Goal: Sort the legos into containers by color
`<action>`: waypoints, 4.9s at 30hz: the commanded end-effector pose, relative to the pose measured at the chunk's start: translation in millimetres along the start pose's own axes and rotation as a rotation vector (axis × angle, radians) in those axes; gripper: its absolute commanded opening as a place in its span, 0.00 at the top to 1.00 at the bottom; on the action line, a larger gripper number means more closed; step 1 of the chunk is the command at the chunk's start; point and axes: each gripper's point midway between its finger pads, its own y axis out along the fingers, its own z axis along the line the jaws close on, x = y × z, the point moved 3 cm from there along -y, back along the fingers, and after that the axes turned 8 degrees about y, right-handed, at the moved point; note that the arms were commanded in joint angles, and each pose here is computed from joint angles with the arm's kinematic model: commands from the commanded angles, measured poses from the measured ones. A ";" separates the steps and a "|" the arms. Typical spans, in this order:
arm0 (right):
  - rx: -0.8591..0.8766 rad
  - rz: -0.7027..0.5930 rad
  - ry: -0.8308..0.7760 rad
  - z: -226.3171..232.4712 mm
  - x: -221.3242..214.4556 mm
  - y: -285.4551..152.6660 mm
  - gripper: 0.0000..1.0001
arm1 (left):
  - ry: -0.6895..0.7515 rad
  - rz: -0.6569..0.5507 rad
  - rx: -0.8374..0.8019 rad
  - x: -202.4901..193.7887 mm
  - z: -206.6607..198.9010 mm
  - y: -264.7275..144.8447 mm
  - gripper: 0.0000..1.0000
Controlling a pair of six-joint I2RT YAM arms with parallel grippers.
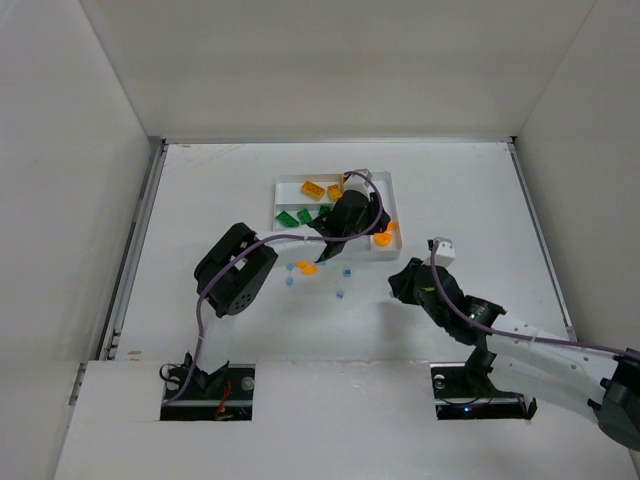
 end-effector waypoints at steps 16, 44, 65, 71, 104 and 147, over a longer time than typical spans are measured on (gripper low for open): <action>-0.065 -0.143 -0.055 28.4 86.3 77.3 0.74 | -0.030 -0.186 0.108 7.9 42.2 -134.9 0.65; 0.057 -0.053 -0.106 76.4 36.8 89.7 0.38 | -0.003 -0.068 0.438 -89.1 118.4 -165.4 0.48; 0.142 -0.096 -0.055 65.9 46.7 52.9 0.36 | 0.178 0.017 0.595 -107.8 123.3 -145.0 0.49; 0.165 -0.108 -0.047 66.0 49.3 45.6 0.36 | 0.220 0.055 0.613 -118.0 123.9 -138.5 0.50; 0.154 -0.205 0.048 24.2 78.9 26.4 0.33 | 0.207 0.076 0.372 -89.8 56.9 -190.7 0.69; 0.169 -0.206 0.074 24.6 77.5 23.3 0.33 | 0.087 0.114 0.460 -158.7 50.2 -197.6 0.60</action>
